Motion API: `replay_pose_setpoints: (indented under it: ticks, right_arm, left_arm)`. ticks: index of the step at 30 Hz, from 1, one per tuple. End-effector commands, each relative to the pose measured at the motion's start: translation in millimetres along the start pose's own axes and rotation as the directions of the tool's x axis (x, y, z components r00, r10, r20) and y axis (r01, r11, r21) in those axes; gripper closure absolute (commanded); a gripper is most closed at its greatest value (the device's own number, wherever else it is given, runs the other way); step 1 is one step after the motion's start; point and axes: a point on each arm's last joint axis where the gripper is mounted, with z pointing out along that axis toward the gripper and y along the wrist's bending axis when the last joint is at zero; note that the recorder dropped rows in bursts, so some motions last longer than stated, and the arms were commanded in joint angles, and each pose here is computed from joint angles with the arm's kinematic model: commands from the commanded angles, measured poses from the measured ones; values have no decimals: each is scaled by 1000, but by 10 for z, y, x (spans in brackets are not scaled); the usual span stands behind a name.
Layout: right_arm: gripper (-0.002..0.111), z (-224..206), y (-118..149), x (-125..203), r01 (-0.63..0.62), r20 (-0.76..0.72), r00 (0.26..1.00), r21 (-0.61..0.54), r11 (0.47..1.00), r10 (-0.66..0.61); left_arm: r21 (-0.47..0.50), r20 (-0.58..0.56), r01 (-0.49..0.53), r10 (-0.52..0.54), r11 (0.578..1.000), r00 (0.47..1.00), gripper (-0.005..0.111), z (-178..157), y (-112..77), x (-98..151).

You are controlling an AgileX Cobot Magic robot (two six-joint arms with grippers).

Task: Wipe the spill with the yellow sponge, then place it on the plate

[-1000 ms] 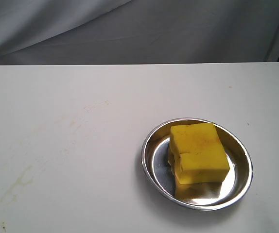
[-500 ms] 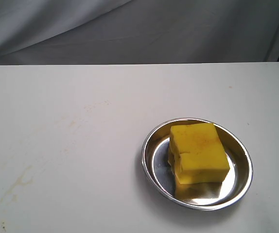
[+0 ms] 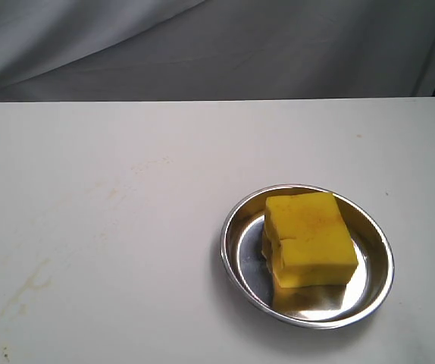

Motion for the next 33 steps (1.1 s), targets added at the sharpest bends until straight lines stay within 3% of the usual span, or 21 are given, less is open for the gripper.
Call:
replay_pose_setpoints:
  ticks: [1,13,23,28,33]
  right_arm:
    - [108,0,2,8,-2,3,1000,-2,1000,2]
    - [108,0,2,8,-2,3,1000,-2,1000,2]
    - [108,0,2,8,-2,3,1000,-2,1000,2]
    - [108,0,2,8,-2,3,1000,-2,1000,2]
    - [108,0,2,8,-2,3,1000,-2,1000,2]
  left_arm:
    - [-4,-6,-8,8,1000,1000,107,2,2,38]
    - [7,17,32,-33,999,999,107,40,-3,481]
    - [-1,-120,35,-35,999,992,107,20,3,847]
    - [-8,-159,57,-58,998,986,107,11,5,916]
    - [-11,-307,27,-29,1000,951,107,-21,7,1050]
